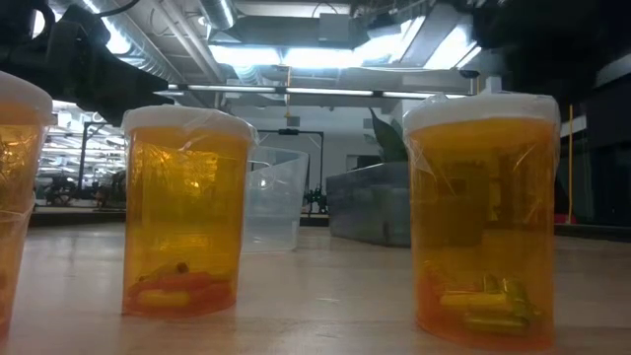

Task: Pick and place medicine bottles into bin by pill shape (circle, oval)
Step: Adjust the black bin

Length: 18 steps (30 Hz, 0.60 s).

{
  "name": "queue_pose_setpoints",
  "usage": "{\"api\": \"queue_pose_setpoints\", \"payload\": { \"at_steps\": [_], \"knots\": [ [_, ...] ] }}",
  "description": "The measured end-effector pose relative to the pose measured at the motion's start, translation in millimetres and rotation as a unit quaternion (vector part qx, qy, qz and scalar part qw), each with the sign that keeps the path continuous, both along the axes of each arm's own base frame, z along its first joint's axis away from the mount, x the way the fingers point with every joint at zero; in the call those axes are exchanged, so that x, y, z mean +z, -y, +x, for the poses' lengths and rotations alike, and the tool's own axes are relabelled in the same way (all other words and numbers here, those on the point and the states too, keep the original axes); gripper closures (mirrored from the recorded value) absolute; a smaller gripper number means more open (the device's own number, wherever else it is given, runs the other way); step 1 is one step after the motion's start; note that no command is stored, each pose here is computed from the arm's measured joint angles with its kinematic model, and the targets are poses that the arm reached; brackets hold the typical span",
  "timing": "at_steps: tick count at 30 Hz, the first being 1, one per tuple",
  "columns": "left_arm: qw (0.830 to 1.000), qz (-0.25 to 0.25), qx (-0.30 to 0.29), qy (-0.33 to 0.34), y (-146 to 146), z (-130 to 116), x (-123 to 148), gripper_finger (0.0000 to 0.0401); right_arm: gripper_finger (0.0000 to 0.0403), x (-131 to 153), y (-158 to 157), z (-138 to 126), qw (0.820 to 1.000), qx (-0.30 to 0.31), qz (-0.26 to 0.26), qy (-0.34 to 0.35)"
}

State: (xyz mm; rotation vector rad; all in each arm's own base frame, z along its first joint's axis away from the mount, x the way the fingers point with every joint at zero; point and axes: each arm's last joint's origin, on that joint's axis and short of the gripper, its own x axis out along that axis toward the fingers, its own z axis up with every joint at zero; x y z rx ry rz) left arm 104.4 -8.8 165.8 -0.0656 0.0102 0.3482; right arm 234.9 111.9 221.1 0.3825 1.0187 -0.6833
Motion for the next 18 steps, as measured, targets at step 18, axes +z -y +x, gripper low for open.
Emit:
{"api": "queue_pose_setpoints", "payload": {
  "at_steps": [18],
  "knots": [
    [1.0, 0.0, 0.0, 0.0, 0.0, 0.0, 0.0, 0.0096, 0.0234, -15.5, 87.9, 21.8, 0.997, -0.058, 0.011, -0.057]
  ]
}}
